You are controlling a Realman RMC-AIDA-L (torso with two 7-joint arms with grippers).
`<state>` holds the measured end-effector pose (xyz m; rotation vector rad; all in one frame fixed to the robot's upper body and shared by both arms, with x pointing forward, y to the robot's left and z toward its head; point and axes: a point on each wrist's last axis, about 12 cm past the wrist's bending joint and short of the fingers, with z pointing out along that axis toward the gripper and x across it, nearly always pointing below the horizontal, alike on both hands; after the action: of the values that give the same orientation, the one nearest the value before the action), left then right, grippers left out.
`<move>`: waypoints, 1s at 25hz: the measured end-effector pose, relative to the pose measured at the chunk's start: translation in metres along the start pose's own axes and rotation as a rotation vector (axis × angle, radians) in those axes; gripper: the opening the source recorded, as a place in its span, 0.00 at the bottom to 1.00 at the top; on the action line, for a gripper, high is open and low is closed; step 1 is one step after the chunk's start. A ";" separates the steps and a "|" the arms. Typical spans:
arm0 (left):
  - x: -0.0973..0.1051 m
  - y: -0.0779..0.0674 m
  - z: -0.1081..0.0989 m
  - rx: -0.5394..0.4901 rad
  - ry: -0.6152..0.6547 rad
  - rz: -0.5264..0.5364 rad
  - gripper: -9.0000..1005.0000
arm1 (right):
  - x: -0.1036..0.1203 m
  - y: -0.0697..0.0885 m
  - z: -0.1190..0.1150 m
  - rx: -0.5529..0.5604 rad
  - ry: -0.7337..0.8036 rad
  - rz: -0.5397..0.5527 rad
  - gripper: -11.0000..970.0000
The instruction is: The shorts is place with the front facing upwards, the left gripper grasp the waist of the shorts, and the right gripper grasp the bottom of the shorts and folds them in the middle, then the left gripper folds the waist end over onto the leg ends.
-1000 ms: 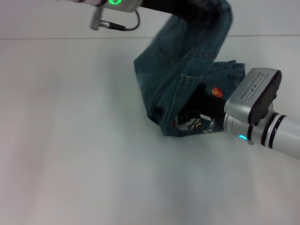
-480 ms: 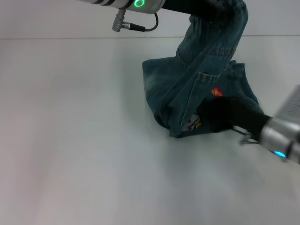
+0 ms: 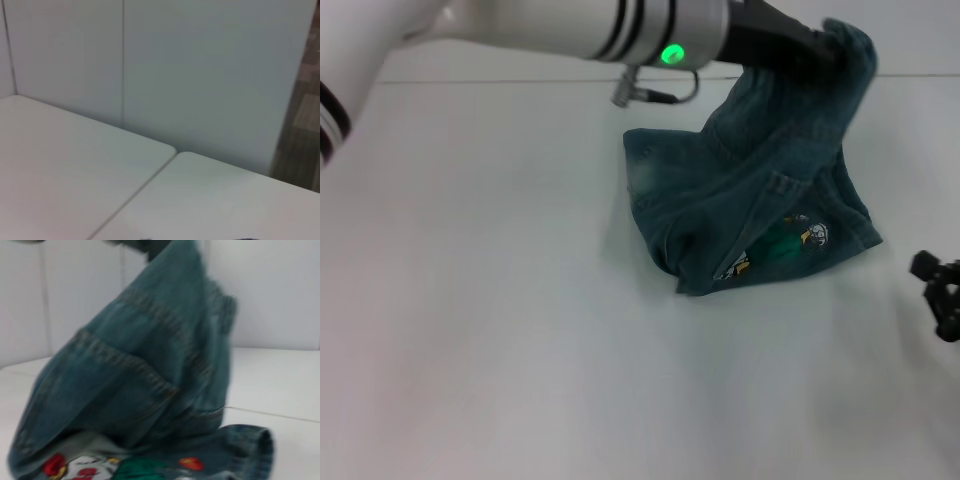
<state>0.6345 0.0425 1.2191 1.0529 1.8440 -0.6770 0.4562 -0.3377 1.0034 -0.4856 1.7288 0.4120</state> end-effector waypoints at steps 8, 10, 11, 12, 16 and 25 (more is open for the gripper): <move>0.004 -0.035 0.013 0.117 0.018 0.033 0.21 | 0.001 -0.009 -0.021 0.059 -0.027 0.031 0.01; 0.006 -0.036 0.014 0.122 0.021 0.020 0.21 | 0.001 -0.008 -0.021 0.057 -0.028 0.031 0.01; 0.007 -0.036 0.015 0.124 0.023 0.011 0.21 | 0.000 -0.008 -0.021 0.057 -0.029 0.030 0.01; 0.008 -0.036 0.016 0.125 0.024 0.005 0.22 | 0.000 -0.008 -0.021 0.055 -0.029 0.031 0.01; 0.012 -0.035 0.016 0.123 0.028 -0.004 0.23 | -0.001 -0.010 -0.023 0.053 -0.032 0.042 0.01; 0.025 -0.026 0.005 0.105 -0.005 0.018 0.61 | -0.013 -0.021 -0.048 -0.043 -0.003 0.055 0.01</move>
<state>0.6079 0.0354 1.1951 1.1333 1.8084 -0.7723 0.4296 -0.3788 1.0256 -0.4690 1.7358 0.4895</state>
